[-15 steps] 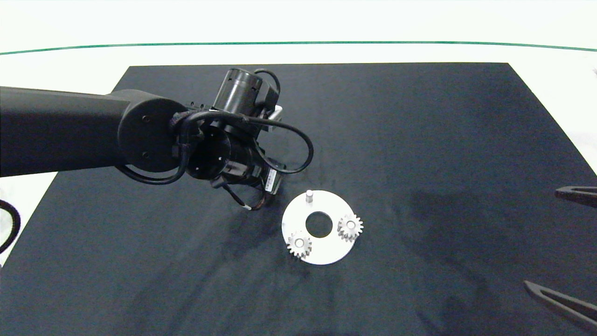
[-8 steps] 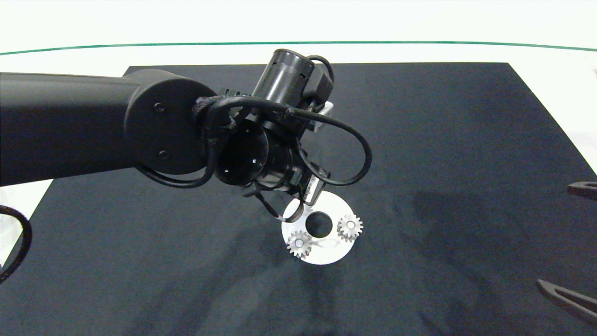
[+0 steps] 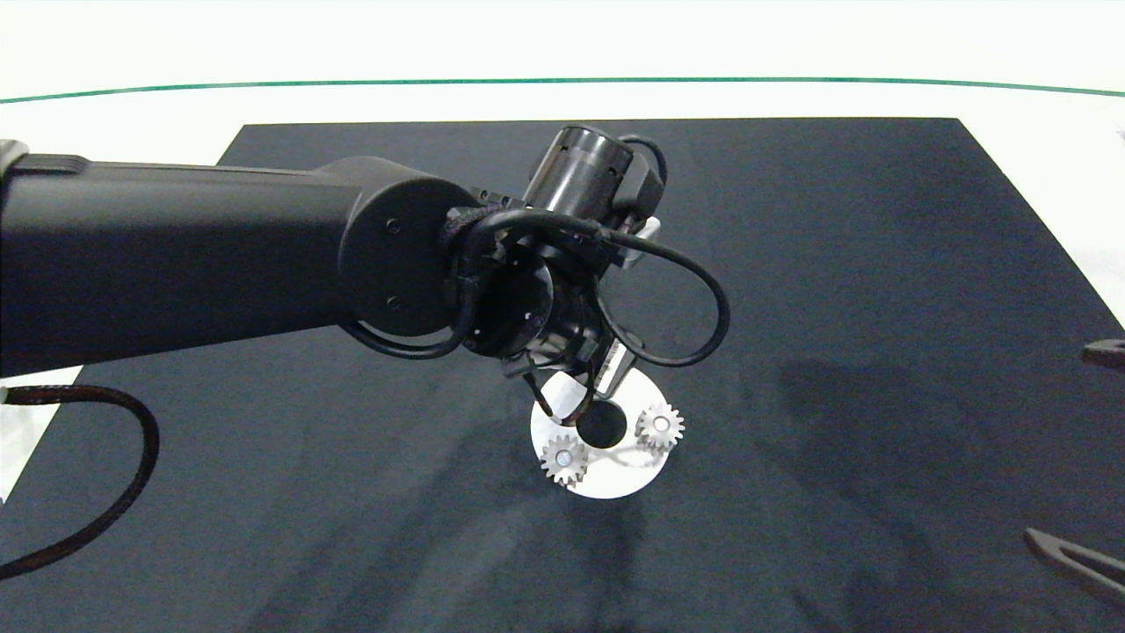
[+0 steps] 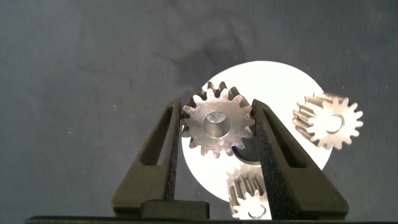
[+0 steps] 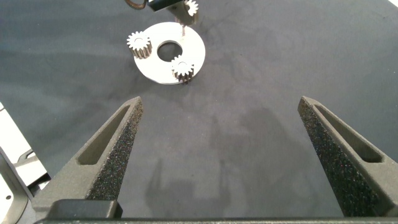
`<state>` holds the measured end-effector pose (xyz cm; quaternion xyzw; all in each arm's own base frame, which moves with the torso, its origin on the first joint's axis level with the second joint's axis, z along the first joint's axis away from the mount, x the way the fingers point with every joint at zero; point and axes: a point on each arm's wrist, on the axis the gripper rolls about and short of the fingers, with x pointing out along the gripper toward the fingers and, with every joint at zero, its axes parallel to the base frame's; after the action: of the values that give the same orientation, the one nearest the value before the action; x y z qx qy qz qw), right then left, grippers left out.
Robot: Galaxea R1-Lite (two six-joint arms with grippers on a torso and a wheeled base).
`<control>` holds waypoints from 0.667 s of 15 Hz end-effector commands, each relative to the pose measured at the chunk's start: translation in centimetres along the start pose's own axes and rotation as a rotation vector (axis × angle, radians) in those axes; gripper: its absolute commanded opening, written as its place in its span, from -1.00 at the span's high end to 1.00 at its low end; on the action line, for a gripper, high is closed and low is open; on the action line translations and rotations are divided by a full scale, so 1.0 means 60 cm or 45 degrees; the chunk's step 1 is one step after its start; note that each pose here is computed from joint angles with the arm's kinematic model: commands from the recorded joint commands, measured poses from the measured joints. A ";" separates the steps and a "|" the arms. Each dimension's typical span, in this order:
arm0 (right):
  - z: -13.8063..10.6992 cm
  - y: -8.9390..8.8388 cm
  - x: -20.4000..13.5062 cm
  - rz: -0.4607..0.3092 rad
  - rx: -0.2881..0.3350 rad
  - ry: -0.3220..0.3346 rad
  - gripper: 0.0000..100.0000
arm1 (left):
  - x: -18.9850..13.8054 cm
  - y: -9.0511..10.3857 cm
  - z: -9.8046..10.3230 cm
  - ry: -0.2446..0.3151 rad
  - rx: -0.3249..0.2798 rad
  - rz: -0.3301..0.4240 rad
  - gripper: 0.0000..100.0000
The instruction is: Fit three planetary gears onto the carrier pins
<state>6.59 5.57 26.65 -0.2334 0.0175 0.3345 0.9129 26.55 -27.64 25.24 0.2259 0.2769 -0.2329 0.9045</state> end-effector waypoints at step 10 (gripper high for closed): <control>-0.001 0.000 0.001 0.002 -0.004 0.004 -1.00 | 0.009 0.012 -0.006 0.038 -0.004 0.025 0.62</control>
<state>6.58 5.56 26.63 -0.2340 0.0181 0.3344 0.9127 27.24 -26.94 24.88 0.2290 0.2886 -0.2204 0.9032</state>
